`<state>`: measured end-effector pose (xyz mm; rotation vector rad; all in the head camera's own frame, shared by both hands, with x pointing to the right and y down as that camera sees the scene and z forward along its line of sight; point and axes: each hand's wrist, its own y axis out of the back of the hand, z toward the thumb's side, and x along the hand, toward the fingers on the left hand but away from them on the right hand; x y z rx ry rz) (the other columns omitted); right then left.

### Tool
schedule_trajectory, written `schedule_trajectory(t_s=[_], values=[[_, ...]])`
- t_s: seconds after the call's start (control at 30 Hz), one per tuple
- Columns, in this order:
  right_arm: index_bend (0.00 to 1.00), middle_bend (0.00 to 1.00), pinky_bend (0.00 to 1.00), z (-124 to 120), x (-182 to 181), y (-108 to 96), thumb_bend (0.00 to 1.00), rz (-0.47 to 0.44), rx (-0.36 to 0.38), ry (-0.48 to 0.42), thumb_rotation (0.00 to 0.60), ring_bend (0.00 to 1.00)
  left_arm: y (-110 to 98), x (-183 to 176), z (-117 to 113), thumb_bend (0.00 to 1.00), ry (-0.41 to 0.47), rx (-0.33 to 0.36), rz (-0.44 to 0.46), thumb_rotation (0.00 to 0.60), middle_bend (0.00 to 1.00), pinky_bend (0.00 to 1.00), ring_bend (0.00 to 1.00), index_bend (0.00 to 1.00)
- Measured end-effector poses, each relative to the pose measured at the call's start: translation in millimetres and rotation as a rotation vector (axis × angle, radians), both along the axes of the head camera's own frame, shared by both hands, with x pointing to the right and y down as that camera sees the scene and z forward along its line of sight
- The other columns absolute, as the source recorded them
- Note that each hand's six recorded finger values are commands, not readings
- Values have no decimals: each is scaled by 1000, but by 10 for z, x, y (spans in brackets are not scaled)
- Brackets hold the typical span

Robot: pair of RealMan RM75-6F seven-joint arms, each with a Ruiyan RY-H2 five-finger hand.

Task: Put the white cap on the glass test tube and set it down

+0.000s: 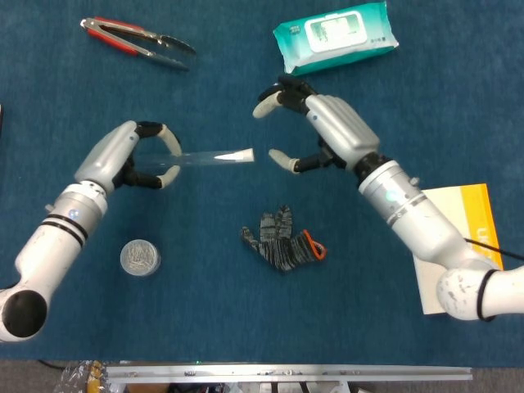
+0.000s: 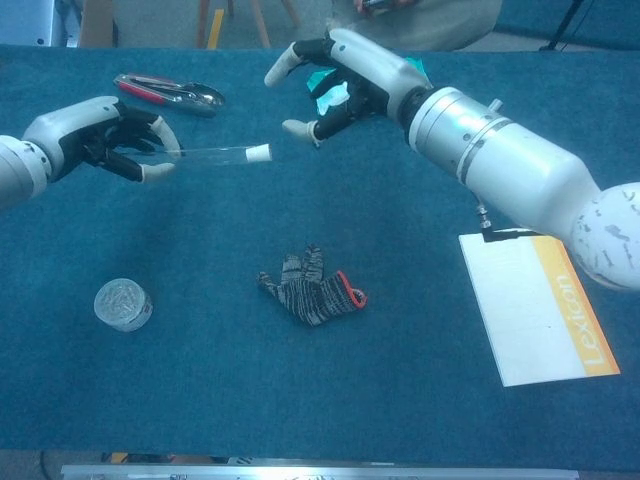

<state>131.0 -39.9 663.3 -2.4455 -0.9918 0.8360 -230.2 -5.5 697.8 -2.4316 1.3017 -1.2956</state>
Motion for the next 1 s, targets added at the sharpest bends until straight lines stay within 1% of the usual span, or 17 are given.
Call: schedule_trajectory(t_s=[0.17,0.3,0.6,0.7,0.73,0.8,0.87,0.93,1.0], values=[[342,236,234,-145,169,-66,260,7,42,24,600,71,30,-220,68,342,-39,8,-2,600,326,128,165,550],[342,236,235,-261,294,-110,260,12,74,44,600,71,67,-334,140,342,-69,23,14,600,327,128,165,550],[342,236,235,-494,653,-202,259,49,141,98,600,71,169,-466,446,342,-142,56,75,600,325,127,159,540],[342,236,234,-548,814,-229,260,70,159,124,600,71,187,-483,550,342,-179,80,105,600,322,127,150,535],[342,236,235,-567,881,-236,260,79,166,135,600,71,192,-491,590,341,-197,93,118,600,313,127,139,522],[342,236,235,-591,983,-247,260,92,175,153,600,71,201,-503,647,341,-226,113,140,600,278,127,92,466],[342,236,234,-615,1095,-255,260,108,181,169,600,71,208,-530,701,341,-268,136,170,600,217,120,29,368],[342,236,234,-633,1195,-257,259,123,186,180,600,71,214,-558,743,341,-311,159,204,600,162,100,3,284],[342,236,235,-639,1262,-250,259,131,188,188,600,71,218,-573,763,341,-340,179,227,600,123,90,0,226]])
